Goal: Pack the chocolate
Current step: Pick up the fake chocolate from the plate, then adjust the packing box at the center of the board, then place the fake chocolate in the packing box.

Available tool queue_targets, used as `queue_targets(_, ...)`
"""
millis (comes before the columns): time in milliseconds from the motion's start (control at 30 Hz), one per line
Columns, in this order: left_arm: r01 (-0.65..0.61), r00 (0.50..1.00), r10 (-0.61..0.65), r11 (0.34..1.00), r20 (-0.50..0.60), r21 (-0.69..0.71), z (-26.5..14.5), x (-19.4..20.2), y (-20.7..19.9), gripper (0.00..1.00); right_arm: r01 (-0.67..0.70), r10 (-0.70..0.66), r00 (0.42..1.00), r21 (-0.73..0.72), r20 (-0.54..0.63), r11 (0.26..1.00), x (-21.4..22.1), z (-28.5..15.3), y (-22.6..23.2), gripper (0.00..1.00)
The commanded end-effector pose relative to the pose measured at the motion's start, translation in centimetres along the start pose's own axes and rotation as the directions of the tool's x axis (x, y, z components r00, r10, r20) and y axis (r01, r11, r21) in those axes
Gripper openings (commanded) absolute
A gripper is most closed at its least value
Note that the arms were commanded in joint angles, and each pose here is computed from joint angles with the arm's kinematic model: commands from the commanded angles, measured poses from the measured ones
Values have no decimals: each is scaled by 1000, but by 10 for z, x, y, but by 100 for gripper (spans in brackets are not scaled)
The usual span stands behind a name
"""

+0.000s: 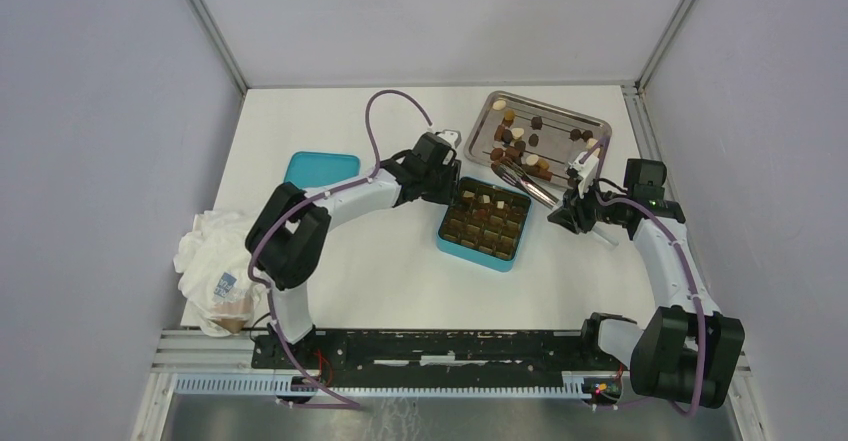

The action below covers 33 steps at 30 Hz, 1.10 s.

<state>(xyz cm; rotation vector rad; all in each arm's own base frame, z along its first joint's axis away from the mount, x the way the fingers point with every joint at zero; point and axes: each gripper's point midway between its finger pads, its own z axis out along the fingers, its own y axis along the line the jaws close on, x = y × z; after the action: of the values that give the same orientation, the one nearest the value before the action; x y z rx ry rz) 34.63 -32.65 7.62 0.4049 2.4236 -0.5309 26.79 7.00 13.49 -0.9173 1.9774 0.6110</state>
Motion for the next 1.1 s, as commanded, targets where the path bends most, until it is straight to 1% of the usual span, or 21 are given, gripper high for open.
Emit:
queue_targets(0, -24, 1000, 24, 999, 1, 26, 6, -8, -11, 42, 42, -41, 998, -12, 45, 999, -12, -2, 2, 0)
queue_targets(67, -29, 999, 29, 999, -15, 19, 10, -4, -10, 41, 41, -41, 998, -10, 44, 999, -11, -2, 1, 0)
queue_targets(167, -40, 999, 40, 999, -34, 13, 17, 1, -10, 35, 39, -39, 998, -11, 43, 999, -11, -2, 1, 0)
queue_targets(200, -42, 998, 42, 999, -41, 10, 19, 3, -10, 31, 38, -38, 998, -12, 42, 999, -11, -2, 1, 0)
queue_targets(300, -52, 998, 52, 999, -37, -7, 22, 2, -9, 15, 39, -38, 998, -12, 41, 999, -10, -2, 1, 0)
queue_targets(367, -66, 998, 65, 997, -11, -40, 20, -4, -8, 5, 39, -38, 998, -13, 41, 999, -10, -2, 2, 0)
queue_targets(400, -73, 997, 73, 996, 3, -53, 17, -7, -8, 2, 40, -40, 998, -13, 41, 999, -11, -2, 1, 0)
queue_targets(500, -113, 989, 123, 987, 84, -116, 3, -21, -8, 2, 41, -40, 998, -22, 45, 999, -11, -2, 3, 0)
queue_targets(600, -141, 962, 176, 975, 208, -172, -22, -37, -9, 2, 49, -46, 997, -40, 60, 998, -15, -2, 7, 0)
queue_targets(767, -156, 885, 251, 953, 392, -260, -68, -50, -7, 2, 75, -69, 993, -68, 96, 995, -25, -5, 15, 0)
queue_targets(867, -144, 836, 278, 943, 473, -299, -96, -53, -5, 2, 93, -84, 990, -83, 112, 992, -30, -8, 19, 0)
queue_targets(967, -137, 798, 302, 933, 521, -332, -114, -49, -3, 2, 122, -109, 985, -88, 135, 989, -38, -12, 24, 0)
queue_targets(1067, -134, 793, 312, 927, 523, -349, -121, -42, 2, 2, 156, -140, 977, -88, 163, 984, -48, -18, 28, 0)
